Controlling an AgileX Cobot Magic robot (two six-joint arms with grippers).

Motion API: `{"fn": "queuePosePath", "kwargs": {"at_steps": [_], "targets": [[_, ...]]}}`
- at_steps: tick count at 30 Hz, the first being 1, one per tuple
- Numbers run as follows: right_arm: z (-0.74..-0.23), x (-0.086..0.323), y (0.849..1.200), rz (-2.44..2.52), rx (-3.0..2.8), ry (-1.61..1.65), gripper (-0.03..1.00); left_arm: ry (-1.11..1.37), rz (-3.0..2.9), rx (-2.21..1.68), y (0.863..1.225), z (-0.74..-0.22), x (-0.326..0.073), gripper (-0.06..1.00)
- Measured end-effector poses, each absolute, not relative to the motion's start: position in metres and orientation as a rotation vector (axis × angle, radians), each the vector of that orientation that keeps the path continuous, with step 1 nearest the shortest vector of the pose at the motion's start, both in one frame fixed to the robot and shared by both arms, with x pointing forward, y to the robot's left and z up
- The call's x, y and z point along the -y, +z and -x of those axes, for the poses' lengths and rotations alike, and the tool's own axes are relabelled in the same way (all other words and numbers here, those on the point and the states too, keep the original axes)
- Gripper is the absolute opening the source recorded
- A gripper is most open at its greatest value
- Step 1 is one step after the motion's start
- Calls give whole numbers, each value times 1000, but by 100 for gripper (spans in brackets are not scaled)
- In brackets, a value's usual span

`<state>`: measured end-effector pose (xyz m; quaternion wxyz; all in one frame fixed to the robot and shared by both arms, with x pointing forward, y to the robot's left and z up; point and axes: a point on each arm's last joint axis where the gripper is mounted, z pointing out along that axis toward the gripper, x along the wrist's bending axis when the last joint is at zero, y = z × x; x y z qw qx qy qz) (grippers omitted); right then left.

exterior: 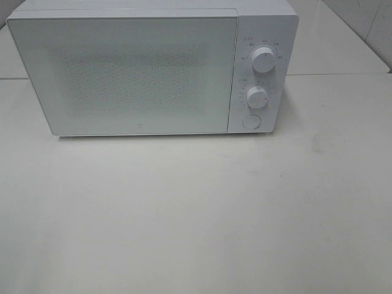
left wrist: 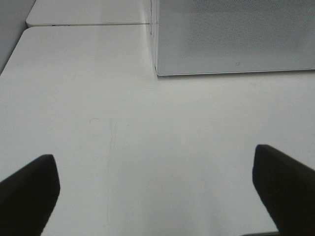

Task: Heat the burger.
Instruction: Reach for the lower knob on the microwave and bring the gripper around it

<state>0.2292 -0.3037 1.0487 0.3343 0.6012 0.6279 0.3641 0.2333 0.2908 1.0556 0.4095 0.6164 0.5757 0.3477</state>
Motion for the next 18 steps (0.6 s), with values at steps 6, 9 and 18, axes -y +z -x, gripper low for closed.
{"fn": "queuePosePath", "kwargs": {"at_steps": [6, 9, 18], "targets": [[-229, 304, 1049, -1569, -1639, 950, 75, 876, -1553, -1450, 1056, -233, -291, 99], [-229, 303, 1050, -1566, -1637, 965, 75, 876, -1553, -1450, 1056, -233, -291, 99], [-239, 300, 1069, -1506, -1579, 1054, 75, 876, -1553, -1450, 1056, -233, -291, 99]]}}
